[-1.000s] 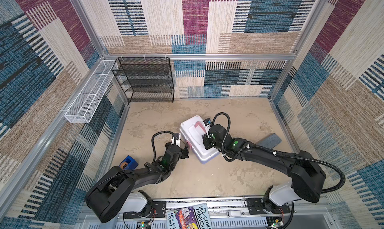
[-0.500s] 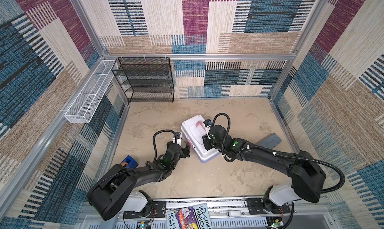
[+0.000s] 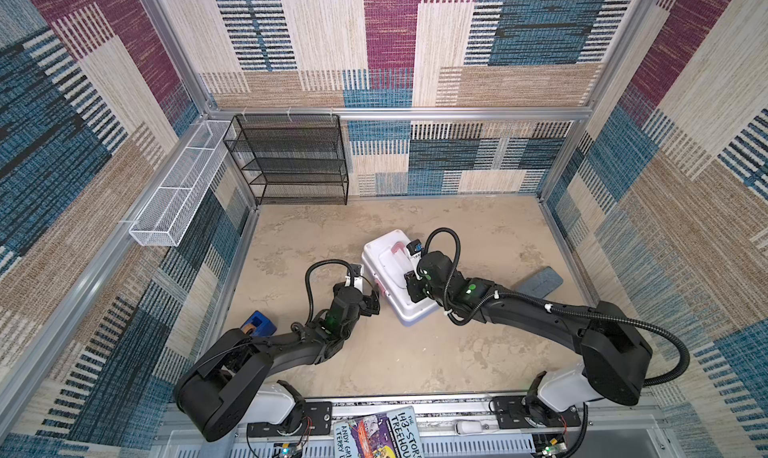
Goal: Pack the tool kit
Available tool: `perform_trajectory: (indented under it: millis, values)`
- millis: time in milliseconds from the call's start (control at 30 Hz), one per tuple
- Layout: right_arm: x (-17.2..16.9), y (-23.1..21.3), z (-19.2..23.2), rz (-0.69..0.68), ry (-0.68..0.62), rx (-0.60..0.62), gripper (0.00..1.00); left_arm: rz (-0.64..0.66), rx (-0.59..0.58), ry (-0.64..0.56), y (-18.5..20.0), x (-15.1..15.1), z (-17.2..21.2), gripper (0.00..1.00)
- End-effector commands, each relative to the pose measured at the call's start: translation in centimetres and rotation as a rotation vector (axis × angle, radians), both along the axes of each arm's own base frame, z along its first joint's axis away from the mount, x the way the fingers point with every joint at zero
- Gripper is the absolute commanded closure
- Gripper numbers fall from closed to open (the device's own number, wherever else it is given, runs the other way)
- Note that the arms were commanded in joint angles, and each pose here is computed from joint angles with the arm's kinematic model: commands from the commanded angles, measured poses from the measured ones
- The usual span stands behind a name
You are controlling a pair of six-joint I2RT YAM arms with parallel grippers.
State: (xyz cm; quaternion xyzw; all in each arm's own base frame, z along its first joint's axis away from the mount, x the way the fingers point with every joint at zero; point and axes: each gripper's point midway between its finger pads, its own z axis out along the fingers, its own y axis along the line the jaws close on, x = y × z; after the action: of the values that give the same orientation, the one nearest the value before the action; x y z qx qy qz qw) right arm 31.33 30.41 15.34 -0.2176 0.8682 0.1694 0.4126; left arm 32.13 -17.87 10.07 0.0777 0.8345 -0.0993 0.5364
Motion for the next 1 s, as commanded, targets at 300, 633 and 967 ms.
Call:
perform_trajectory:
  millis: [300,633,967]
  values:
    - [0.6,0.0,1.6,-0.011,-0.049,0.016,0.72,-0.005,-0.044,-0.029,0.3,-0.3,1.1,0.12]
    - [0.0,0.9,1.4,0.041,-0.03,0.043,0.66,-0.002,-0.045,-0.021,0.8,-0.6,0.8,0.12]
    - [0.2,0.3,3.4,0.013,-0.074,0.068,0.61,-0.011,-0.019,0.02,0.9,-1.1,-0.5,0.13]
